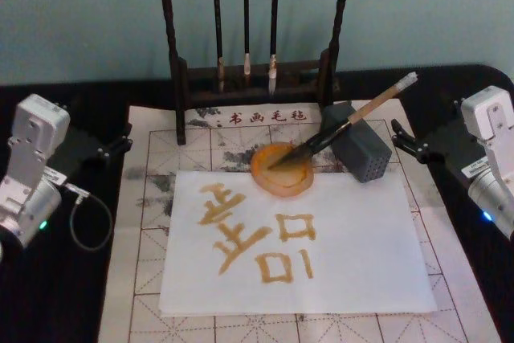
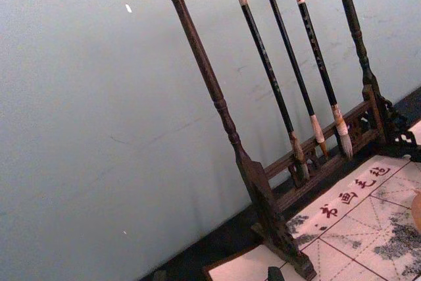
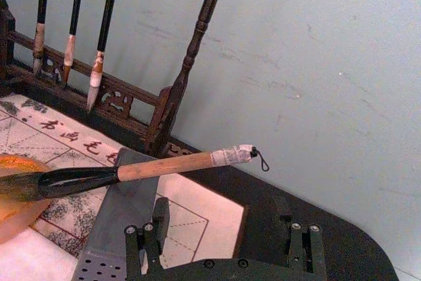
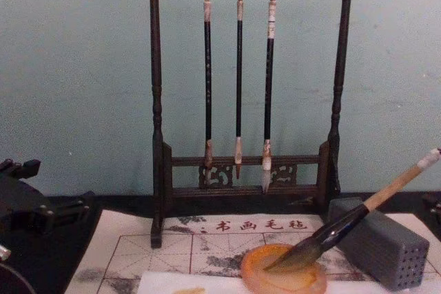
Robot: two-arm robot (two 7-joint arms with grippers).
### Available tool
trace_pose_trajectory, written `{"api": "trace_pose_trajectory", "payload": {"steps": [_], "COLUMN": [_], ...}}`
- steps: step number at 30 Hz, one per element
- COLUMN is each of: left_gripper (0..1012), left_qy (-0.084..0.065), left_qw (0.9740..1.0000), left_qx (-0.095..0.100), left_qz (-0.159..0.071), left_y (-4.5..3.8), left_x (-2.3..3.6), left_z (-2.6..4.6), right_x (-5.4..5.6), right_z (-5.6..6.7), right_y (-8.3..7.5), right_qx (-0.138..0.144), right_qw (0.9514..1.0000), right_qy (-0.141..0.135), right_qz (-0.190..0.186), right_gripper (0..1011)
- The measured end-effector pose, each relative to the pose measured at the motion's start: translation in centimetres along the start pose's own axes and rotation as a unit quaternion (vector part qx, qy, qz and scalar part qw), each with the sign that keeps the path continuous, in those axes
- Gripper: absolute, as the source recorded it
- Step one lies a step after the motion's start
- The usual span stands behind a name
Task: Pick up the brush from the inkstone, write on the paper, then place the brush back to its original position.
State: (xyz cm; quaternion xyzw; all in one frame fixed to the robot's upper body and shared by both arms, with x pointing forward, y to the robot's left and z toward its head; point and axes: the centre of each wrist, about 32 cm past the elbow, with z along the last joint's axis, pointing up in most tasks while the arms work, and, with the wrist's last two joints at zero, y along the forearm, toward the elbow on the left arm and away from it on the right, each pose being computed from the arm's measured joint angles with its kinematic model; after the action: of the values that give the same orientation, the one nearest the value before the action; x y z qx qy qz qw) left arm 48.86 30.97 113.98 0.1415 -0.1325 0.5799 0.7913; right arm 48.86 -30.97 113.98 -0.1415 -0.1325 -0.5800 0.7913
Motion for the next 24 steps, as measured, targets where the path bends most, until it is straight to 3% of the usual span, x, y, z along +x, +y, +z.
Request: {"api": "trace_pose_trajectory", "payload": {"steps": [17,21,24], "left_gripper": [1001,1001,1001], "left_qy": [0.0,0.0,0.0], "left_qw": [1.0,1.0,1.0], "left_qx": [0.0,0.0,0.0], "left_qz": [0.0,0.0,0.0], "left_y": [0.0,0.0,0.0], "left_x": [0.0,0.0,0.0], "left_z": [0.0,0.0,0.0], "right_x": [0.06,0.19,0.44], "right_z": [-0.01,0.14,0.45], "right_y": [-0.06,-0.22,-0.48], "right_qx": [0.0,0.001,-0.003], "right_qw": [1.0,0.9998,0.9982], "right_qy": [0.003,0.021,0.058], "right_qz": [0.0,0.005,0.014], "right_gripper": [1002,1002,1002]}}
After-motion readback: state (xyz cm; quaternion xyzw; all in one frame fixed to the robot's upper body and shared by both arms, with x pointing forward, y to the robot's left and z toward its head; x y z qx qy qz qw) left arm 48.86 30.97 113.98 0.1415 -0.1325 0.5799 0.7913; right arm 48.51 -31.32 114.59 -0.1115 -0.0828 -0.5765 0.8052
